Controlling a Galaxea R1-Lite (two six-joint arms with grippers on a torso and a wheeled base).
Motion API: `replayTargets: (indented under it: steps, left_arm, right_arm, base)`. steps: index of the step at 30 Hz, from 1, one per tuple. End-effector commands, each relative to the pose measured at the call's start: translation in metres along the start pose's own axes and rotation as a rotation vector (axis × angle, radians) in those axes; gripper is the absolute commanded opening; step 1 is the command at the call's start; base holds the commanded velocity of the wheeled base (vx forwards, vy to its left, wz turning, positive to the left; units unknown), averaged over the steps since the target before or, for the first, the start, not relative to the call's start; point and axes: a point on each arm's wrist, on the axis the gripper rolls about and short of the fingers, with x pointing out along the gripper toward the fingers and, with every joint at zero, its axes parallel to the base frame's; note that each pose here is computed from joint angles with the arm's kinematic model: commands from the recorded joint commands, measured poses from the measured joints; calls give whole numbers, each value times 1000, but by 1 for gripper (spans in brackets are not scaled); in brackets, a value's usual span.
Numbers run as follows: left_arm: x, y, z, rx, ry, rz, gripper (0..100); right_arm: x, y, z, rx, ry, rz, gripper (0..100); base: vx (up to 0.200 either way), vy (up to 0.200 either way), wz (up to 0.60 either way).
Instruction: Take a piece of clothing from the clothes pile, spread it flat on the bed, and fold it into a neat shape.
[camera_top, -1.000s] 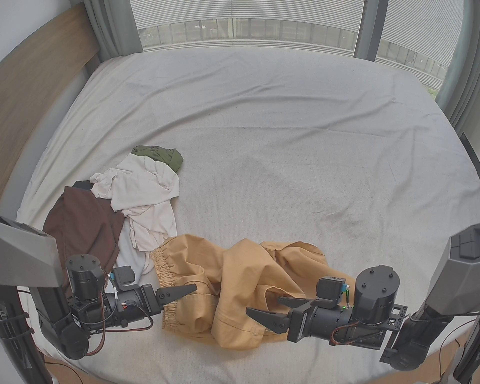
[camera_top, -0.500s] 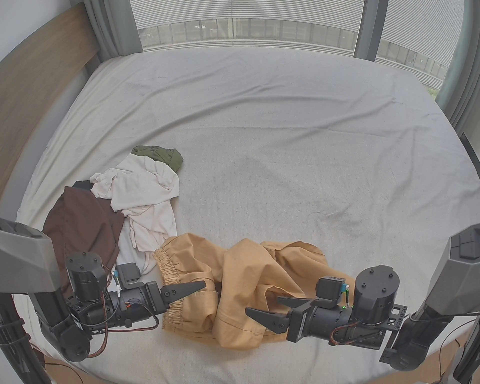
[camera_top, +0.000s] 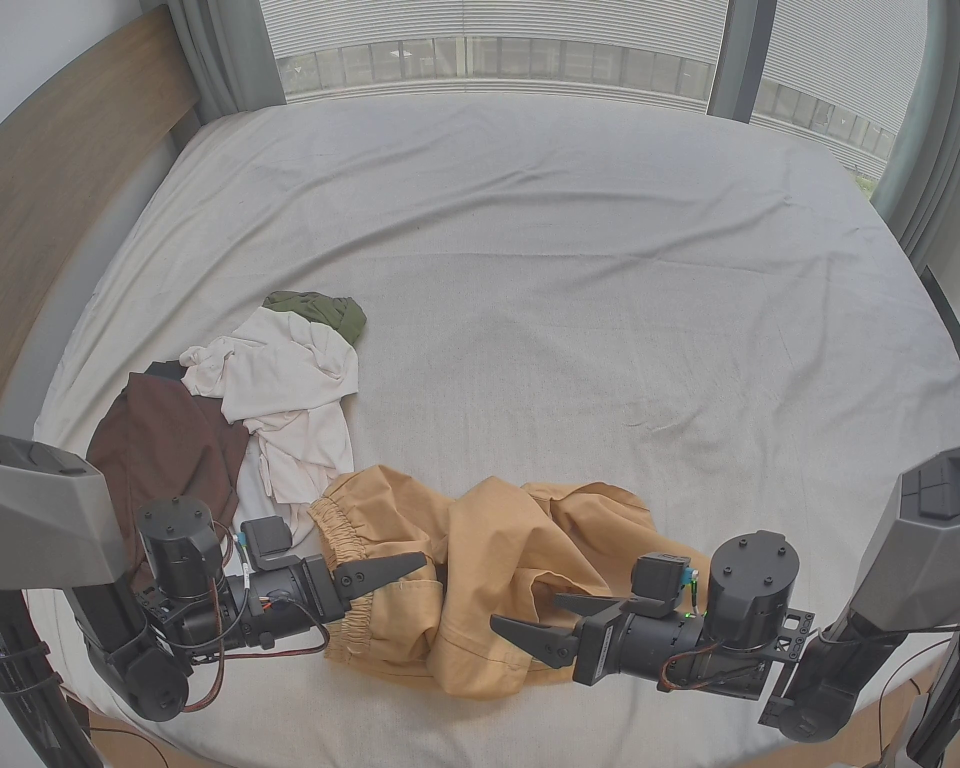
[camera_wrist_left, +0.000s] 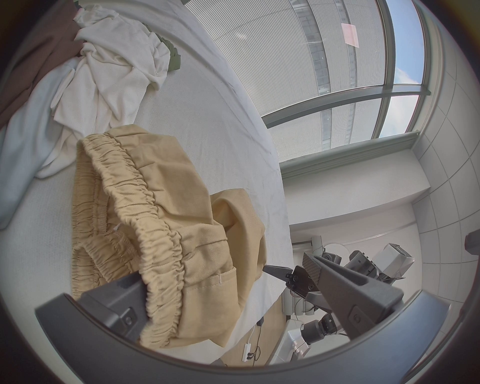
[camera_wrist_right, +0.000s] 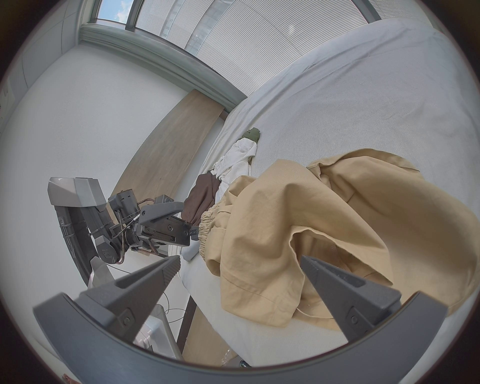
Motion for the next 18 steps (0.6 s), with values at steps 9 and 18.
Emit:
replayTargets:
  steps: [9,18]
  left_arm:
    - [8,8,-5,-16,14,30,0]
    - [8,10,7,-2,-44,36,0]
  right_arm:
    - [0,0,1,-1,-4,0,100]
    - [0,0,-1,-2,6,-2,100]
  base:
    - [0,0,0]
    - [0,0,0]
